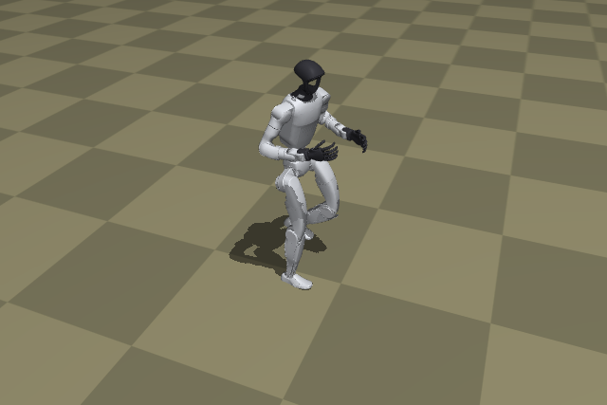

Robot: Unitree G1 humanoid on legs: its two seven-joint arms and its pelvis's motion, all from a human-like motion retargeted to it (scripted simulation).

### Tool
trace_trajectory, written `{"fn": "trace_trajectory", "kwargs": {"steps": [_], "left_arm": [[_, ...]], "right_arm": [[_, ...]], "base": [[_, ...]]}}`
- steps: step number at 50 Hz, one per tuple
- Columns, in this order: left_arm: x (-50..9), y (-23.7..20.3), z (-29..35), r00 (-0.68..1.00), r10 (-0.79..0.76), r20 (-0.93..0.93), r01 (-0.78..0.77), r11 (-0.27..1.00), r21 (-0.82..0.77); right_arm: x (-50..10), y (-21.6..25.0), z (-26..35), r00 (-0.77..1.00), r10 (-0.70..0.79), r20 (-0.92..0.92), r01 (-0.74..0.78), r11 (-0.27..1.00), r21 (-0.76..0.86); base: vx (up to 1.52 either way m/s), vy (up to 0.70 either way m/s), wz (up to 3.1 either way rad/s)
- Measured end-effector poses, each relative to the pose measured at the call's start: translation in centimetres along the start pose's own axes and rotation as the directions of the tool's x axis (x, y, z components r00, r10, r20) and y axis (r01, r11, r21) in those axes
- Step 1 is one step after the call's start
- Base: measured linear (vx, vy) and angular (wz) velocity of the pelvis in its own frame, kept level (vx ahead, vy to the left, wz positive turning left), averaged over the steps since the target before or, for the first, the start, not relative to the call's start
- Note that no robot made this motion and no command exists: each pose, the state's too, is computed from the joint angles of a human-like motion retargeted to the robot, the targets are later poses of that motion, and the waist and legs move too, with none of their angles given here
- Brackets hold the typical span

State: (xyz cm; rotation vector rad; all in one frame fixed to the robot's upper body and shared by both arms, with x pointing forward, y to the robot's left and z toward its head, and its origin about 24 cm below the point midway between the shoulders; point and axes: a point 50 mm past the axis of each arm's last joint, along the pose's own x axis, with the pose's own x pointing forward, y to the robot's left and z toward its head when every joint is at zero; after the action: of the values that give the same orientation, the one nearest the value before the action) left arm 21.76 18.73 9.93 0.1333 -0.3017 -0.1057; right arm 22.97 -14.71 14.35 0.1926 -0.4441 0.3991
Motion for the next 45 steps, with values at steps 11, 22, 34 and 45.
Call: {"fn": "trace_trajectory", "kwargs": {"steps": [11,22,34,45], "left_arm": [[10.9,-6.1,22.2,0.521,-0.076,0.850,-0.040,0.993,0.114],[7.4,-8.6,20.4,0.497,-0.197,0.845,0.318,0.948,0.034],[-5.5,4.9,1.3,0.990,-0.061,-0.124,0.056,0.998,-0.043],[7.6,-9.1,12.4,0.761,-0.272,0.589,0.309,0.950,0.039]], "right_arm": [[-7.1,-1.4,-2.1,0.952,-0.013,-0.307,-0.012,0.997,-0.078],[0.9,4.2,0.6,0.990,0.110,0.084,-0.117,0.990,0.079],[2.6,5.4,8.2,0.857,0.194,0.478,-0.182,0.981,-0.072],[-13.0,-2.4,-1.3,0.875,-0.232,-0.426,0.158,0.967,-0.202]], "base": [[-0.68,0.04,0.98],[-0.75,-0.08,0.43],[-0.85,-0.17,0.01],[-0.81,0.16,0.70]]}}
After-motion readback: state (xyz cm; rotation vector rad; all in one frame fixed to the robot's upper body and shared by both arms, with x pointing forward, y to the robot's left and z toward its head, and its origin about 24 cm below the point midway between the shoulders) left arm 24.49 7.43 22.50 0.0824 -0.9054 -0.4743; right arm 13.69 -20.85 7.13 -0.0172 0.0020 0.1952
